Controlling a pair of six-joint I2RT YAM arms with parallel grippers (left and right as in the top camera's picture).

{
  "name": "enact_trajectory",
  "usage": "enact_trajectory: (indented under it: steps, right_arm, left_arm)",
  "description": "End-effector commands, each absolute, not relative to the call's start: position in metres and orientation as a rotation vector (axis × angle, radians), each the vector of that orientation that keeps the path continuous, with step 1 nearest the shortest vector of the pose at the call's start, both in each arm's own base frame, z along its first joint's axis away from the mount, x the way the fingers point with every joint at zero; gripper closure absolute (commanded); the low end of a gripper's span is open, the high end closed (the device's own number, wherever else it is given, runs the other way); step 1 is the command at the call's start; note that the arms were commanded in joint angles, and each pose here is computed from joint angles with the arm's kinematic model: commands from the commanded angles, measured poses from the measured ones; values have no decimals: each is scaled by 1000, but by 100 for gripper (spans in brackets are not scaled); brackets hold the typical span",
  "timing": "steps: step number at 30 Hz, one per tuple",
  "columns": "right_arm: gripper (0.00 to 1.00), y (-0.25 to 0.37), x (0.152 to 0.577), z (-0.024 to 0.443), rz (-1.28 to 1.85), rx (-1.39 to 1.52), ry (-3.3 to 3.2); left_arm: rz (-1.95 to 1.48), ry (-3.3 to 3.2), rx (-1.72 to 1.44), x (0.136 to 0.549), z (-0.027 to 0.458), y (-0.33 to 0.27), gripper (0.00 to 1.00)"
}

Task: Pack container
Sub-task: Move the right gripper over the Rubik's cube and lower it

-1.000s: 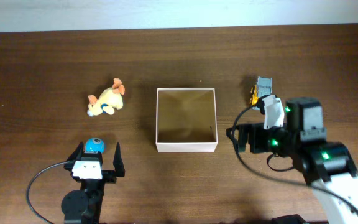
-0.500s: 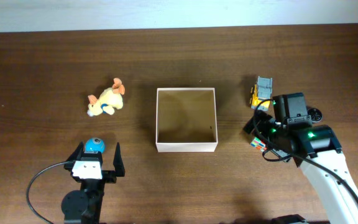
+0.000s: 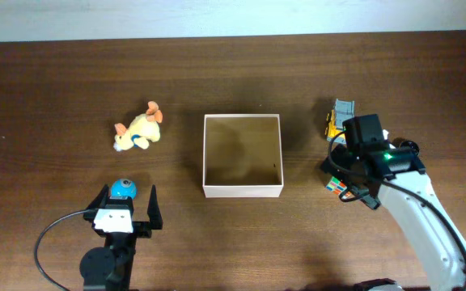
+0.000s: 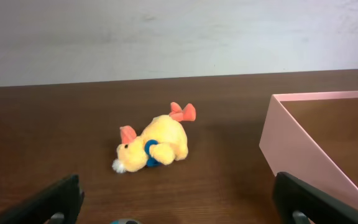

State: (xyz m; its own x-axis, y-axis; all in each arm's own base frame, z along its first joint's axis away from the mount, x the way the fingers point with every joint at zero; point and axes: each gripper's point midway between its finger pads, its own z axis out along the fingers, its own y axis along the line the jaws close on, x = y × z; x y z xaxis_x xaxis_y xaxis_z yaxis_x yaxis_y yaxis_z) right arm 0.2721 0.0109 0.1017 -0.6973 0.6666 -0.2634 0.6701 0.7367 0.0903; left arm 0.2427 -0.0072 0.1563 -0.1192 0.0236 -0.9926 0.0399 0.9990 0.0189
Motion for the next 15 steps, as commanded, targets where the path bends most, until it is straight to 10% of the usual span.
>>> enact_trajectory:
  steps: [1, 15]
  right_arm:
    - [1, 25, 277, 91, 60, 1031, 2725]
    - [1, -22, 283, 92, 446, 1025, 2752]
  left_arm:
    - [-2, 1685, 60, 243, 156, -7, 1]
    - [-2, 1685, 60, 243, 156, -7, 1]
